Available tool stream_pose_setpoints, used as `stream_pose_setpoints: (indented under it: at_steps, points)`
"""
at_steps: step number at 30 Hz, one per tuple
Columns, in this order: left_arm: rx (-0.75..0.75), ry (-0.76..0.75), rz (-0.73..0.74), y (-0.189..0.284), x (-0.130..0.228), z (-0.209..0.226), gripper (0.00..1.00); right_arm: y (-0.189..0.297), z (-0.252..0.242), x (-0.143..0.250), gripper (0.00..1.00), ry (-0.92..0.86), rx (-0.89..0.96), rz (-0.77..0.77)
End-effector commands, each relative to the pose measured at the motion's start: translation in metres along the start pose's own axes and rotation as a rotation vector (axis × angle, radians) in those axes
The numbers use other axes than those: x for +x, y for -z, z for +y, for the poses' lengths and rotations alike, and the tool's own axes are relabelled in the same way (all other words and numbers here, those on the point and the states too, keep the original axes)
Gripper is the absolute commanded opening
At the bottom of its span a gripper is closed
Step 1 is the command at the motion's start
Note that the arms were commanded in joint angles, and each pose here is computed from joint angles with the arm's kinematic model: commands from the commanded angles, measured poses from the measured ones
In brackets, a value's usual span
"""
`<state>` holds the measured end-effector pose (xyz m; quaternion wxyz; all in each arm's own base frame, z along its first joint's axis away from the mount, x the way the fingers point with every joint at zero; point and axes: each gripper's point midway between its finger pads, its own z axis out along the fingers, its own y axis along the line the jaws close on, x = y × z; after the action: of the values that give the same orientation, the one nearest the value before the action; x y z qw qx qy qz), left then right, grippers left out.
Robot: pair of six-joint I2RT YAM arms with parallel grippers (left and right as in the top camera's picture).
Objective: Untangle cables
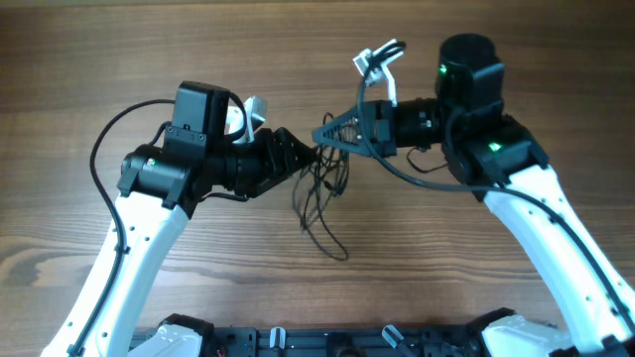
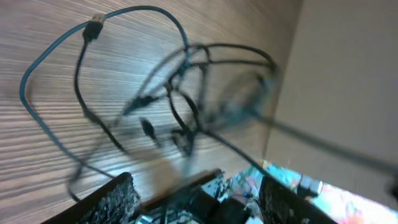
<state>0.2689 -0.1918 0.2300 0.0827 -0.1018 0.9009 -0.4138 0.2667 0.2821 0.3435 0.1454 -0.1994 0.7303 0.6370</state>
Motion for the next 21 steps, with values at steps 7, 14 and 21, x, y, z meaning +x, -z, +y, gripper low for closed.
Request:
stream_pose_setpoints:
  at_steps: [7, 14, 21]
  points:
    - [-0.020, -0.058, -0.020, 0.000, -0.004, 0.002, 0.57, -0.004, -0.008, -0.008, 0.04, -0.017, -0.006, -0.005]
    - [-0.071, -0.055, -0.065, 0.000, -0.012, 0.010, 0.60, -0.003, 0.015, -0.008, 0.04, 0.000, -0.103, 0.033]
    - [-0.077, -0.055, -0.070, 0.001, -0.013, 0.011, 0.57, -0.003, 0.018, -0.012, 0.04, 0.001, -0.105, 0.021]
